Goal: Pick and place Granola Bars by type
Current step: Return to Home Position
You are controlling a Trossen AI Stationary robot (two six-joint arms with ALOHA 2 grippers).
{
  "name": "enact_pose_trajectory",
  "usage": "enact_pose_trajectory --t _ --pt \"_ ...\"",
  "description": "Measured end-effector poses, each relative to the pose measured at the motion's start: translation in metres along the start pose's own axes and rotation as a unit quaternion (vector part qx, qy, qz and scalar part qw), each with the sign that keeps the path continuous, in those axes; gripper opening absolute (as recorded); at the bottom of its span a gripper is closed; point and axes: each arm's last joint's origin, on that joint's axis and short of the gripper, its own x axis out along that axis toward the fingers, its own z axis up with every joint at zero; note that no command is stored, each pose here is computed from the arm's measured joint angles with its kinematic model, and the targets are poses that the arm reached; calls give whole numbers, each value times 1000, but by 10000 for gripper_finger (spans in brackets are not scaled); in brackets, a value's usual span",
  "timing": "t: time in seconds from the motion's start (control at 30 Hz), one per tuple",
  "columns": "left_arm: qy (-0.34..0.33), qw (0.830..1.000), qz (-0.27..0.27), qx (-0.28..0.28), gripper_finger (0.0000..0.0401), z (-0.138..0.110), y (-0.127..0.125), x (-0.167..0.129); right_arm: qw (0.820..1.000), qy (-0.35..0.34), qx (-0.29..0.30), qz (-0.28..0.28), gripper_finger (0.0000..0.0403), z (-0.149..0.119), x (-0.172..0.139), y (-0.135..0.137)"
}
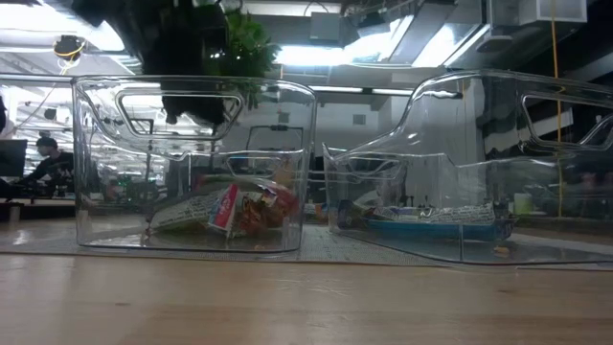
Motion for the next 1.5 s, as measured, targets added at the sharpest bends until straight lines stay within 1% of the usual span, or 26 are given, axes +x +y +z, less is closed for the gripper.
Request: enact_pose_trajectory --t 0.13,0.2,0.3,0.37,0.47,0.53,0.57,0.63,0.7,0.8,0.87,0.93,1.03,1.13,1.23,1.37,1.4,1.5 --pt "-29 999 -35 -22 138 5 -2 -20 1000 1 0 0 85 0 0 0" --pt "-49 997 -58 -26 145 7 -3 -34 1000 5 0 0 85 -1 0 0" --pt "-77 991 -96 -56 152 10 -5 -56 1000 14 11 -2 85 -3 0 0" --pt "-98 987 -108 -62 154 11 -5 -68 1000 16 12 -2 85 -3 0 0" --pt "-128 985 -110 -37 154 11 -3 -83 1000 13 12 -2 85 -3 0 0" --pt "-159 979 -113 -55 154 14 -4 -91 1000 12 11 -10 85 -2 0 -1" --pt "-174 977 -115 -39 153 15 -4 -94 1000 10 11 -19 85 -2 0 -1" --pt "-197 973 -117 10 151 17 -4 -101 999 8 10 -32 85 -2 0 -2" --pt "-219 969 -110 40 150 18 -1 -108 999 8 7 -38 85 -2 0 -3" --pt "-246 963 -98 49 150 14 10 -118 999 3 1 -41 85 -1 0 -4" --pt "-257 959 -107 51 153 4 18 -122 999 0 1 -42 85 0 0 -4" --pt "-275 954 -114 47 154 -7 25 -123 999 0 0 -42 85 -1 0 -4" --pt "-306 946 -104 26 154 -26 36 -118 999 0 0 -42 85 -1 0 -4" --pt "-335 936 -104 21 151 -46 46 -101 999 0 0 -42 85 -1 0 -4" --pt "-371 921 -117 6 149 -65 55 -83 999 0 0 -42 85 -1 0 -4" --pt "-405 904 -134 -13 148 -91 66 -64 999 0 0 -42 85 -1 0 -4" --pt "-414 900 -136 -15 149 -96 68 -61 999 0 0 -42 85 -1 0 -4" --pt "-422 900 -112 -18 152 -99 70 -61 999 1 0 -42 85 -1 0 -4"
